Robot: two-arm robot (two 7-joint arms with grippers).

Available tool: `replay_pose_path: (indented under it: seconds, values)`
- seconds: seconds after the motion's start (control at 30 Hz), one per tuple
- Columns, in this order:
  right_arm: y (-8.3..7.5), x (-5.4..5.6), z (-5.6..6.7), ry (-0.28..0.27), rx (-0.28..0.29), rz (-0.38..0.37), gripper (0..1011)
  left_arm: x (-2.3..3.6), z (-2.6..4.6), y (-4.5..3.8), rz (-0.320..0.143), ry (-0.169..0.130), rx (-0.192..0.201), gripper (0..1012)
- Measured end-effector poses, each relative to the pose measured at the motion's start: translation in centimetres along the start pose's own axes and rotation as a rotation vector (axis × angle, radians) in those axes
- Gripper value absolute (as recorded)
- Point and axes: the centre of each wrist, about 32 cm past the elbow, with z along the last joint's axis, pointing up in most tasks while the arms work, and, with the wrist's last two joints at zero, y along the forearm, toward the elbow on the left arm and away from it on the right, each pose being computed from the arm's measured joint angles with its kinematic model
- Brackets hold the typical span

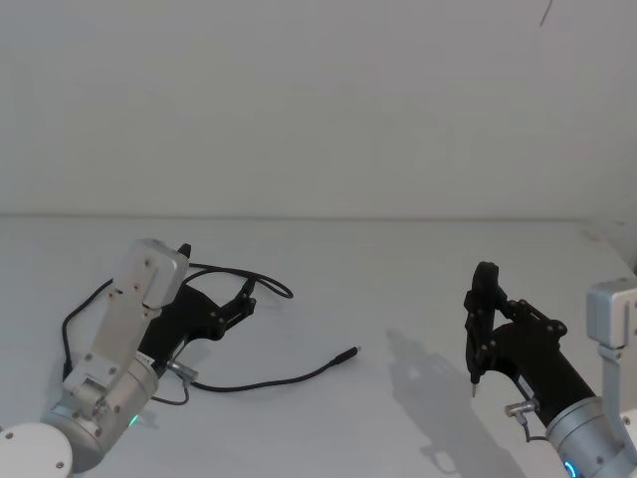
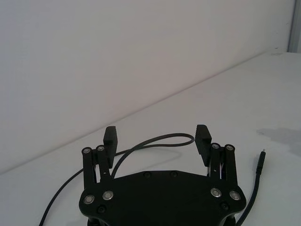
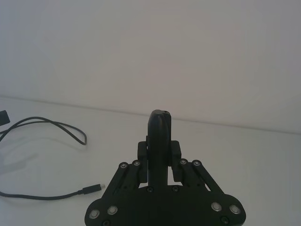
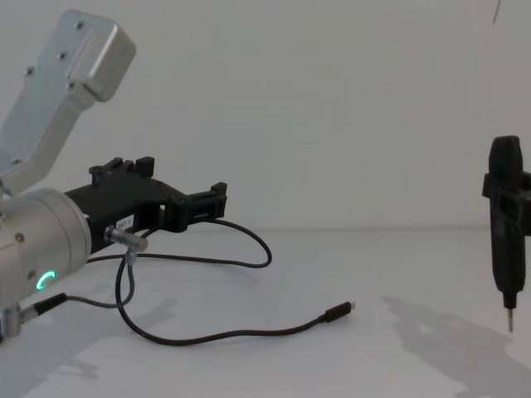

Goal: Pick up the data cable with the one hand.

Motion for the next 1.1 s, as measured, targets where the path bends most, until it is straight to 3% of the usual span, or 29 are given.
replay_pose_path:
  seconds: [0.8, 1.1]
  values:
    - [0.00, 0.00, 0.00, 0.000, 0.000, 0.000, 279, 0.05, -0.01, 0.00, -0.006, 0.001, -0.002, 1001]
    - [0.00, 0.00, 0.00, 0.000, 0.000, 0.000, 279, 0.98, 0.03, 0.17, -0.057, 0.022, -0.008, 1001]
